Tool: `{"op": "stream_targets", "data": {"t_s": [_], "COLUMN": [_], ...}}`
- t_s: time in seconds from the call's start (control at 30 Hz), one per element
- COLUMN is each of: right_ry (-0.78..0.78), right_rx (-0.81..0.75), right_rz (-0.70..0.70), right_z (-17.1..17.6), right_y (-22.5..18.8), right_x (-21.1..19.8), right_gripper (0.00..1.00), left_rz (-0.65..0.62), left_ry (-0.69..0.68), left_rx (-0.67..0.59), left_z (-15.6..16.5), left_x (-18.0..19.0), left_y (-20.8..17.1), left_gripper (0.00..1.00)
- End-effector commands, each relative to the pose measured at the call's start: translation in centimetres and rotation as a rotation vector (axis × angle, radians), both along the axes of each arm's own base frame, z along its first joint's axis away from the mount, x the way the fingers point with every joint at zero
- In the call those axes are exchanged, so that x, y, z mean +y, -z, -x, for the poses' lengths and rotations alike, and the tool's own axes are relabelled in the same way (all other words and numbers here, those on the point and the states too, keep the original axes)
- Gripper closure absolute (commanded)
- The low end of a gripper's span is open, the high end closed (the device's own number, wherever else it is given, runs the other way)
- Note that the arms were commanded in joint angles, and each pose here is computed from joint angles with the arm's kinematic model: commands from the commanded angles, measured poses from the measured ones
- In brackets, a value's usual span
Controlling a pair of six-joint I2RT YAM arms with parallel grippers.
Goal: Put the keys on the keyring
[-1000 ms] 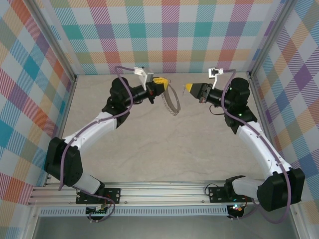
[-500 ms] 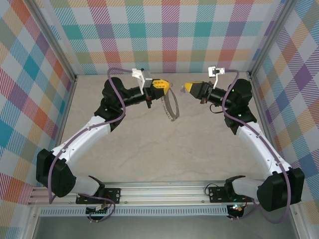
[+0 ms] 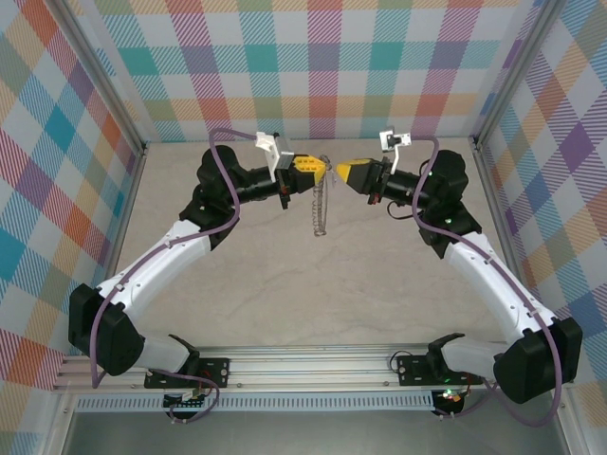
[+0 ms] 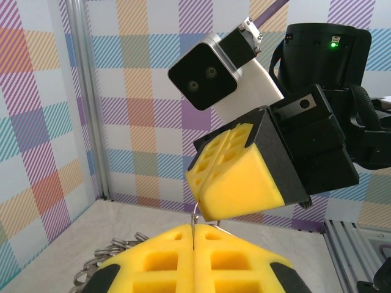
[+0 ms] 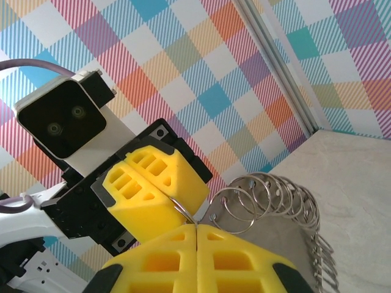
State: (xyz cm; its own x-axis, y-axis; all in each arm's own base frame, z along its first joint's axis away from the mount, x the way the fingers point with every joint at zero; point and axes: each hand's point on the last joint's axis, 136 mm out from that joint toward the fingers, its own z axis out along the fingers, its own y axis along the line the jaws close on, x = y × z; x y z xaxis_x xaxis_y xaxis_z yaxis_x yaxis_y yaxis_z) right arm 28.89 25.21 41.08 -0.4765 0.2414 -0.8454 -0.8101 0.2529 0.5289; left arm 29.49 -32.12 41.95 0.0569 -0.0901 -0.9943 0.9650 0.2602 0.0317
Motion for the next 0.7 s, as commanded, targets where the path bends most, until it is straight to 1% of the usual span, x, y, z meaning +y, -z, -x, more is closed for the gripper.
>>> {"op": "stream_targets", "data": {"t_s": [0.0, 0.43, 0.53, 0.67], "right_ry": [0.002, -0.003, 0.026, 0.103], "right_rx": [-0.09, -0.132, -0.132, -0.117], "right_rz": [-0.005, -0.012, -0.002, 0.025], "right_z": [0.9, 2.1, 2.0, 1.4], "right_y": [-2.2, -3.3, -3.1, -2.4], "right_x": [0.1, 0.1, -0.2, -1.0], "right_gripper": [1.0, 1.0, 1.0, 1.0], "left_rz": [0.039, 0.03, 0.03, 0.037], "left_ry": [0.018, 0.018, 0.003, -0.013], "left_rx": [-0.043, -0.016, -0.012, -0.016], "left_z": [0.6, -0.2, -0.5, -0.7], "left_x": [-0.1, -0.6, -0.6, -0.4], "left_y": [-2.5, -1.8, -1.6, -1.6], "left_gripper": [1.0, 1.0, 1.0, 1.0]}}
